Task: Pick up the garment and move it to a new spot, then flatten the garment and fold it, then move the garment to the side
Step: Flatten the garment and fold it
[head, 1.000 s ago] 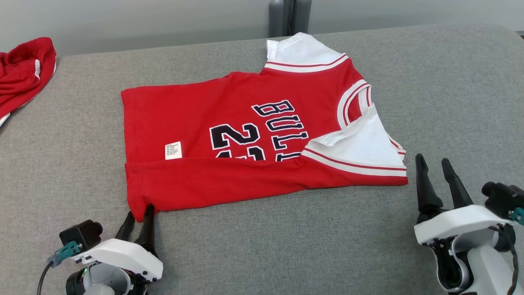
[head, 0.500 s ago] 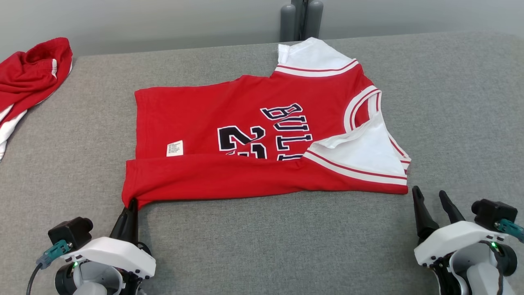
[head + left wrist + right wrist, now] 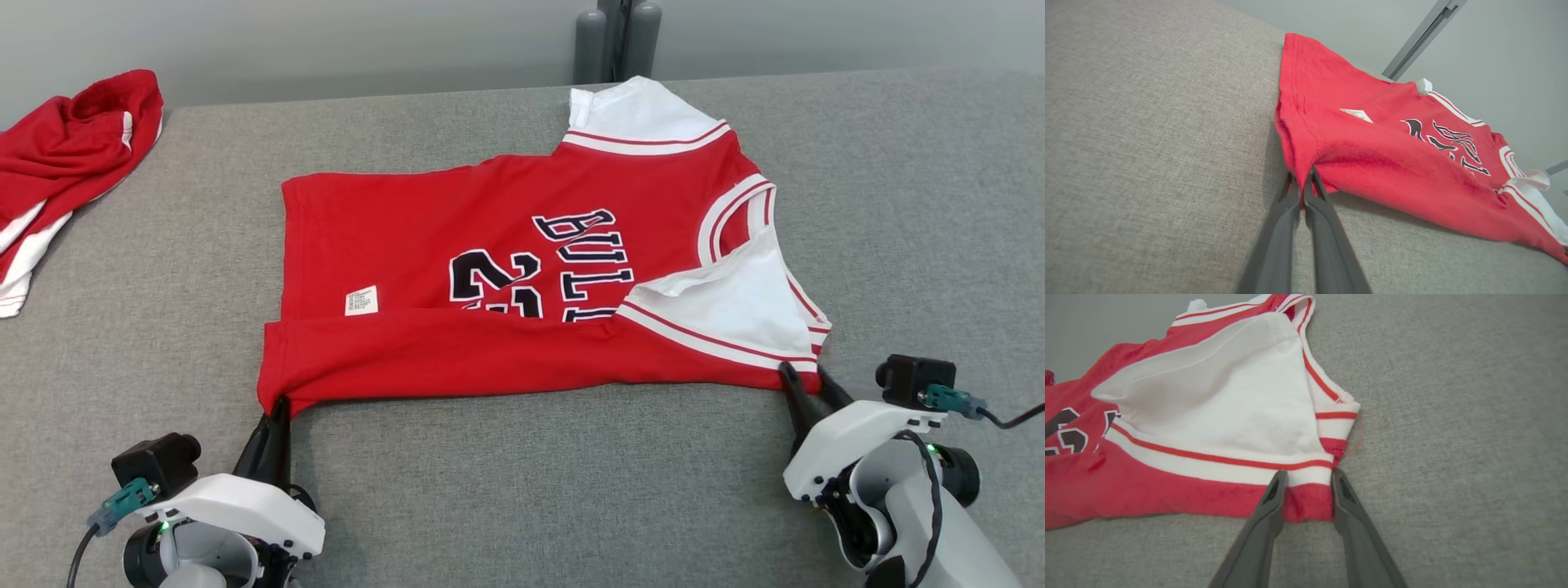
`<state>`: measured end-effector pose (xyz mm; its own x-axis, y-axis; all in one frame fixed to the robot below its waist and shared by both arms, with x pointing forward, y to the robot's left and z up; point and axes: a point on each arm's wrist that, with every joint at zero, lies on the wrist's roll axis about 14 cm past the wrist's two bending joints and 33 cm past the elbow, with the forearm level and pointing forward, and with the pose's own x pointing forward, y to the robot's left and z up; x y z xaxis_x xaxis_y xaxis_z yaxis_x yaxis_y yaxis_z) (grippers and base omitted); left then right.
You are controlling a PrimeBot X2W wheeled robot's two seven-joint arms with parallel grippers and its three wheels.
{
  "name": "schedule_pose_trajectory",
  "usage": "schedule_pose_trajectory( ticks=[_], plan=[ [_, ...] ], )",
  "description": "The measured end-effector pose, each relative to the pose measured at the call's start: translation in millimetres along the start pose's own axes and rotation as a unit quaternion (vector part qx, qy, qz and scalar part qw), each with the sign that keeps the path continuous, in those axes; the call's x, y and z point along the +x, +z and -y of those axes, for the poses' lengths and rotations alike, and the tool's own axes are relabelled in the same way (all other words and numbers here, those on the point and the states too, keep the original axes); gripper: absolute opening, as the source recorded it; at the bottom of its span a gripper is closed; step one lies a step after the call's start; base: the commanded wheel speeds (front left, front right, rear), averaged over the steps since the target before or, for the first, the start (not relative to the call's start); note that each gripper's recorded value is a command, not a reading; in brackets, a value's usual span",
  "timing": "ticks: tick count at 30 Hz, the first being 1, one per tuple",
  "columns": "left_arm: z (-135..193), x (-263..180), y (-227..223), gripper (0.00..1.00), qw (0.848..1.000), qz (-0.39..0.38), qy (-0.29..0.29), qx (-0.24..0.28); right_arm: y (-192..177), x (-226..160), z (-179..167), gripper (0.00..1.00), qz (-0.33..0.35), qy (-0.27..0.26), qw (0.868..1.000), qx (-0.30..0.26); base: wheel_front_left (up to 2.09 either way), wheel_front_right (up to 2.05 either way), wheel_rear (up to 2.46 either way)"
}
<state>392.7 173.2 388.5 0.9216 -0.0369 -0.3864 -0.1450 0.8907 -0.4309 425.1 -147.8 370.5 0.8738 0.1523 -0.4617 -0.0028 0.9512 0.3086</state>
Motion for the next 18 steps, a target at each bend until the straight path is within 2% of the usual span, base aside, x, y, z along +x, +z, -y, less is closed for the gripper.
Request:
schedule_pose_trajectory(
  ticks=[1,2,8,11,18],
  plan=[
    [0,0,0,0.00,1.000,0.001,0.000,0.000,0,1,-2,0.24,-0.002,0.002,1.000,0.000,0.00,0.00,0.00],
    [1,-1,0,0.00,1.000,0.002,-0.001,0.000,-1,2,-3,0.00,-0.004,0.004,1.000,-0.001,0.00,0.00,0.00],
    [7,-3,3,0.00,1.000,0.010,-0.018,0.002,10,2,-7,0.00,0.018,0.010,1.000,0.019,0.00,0.00,0.00],
    [10,-7,3,0.00,1.000,0.011,-0.026,0.005,19,-4,4,0.00,0.036,0.003,0.999,0.019,0.00,0.00,0.00],
    [11,-26,-14,0.00,0.999,-0.020,-0.044,0.015,14,-34,35,0.00,0.050,-0.020,0.998,0.021,0.00,0.00,0.00]
  ],
)
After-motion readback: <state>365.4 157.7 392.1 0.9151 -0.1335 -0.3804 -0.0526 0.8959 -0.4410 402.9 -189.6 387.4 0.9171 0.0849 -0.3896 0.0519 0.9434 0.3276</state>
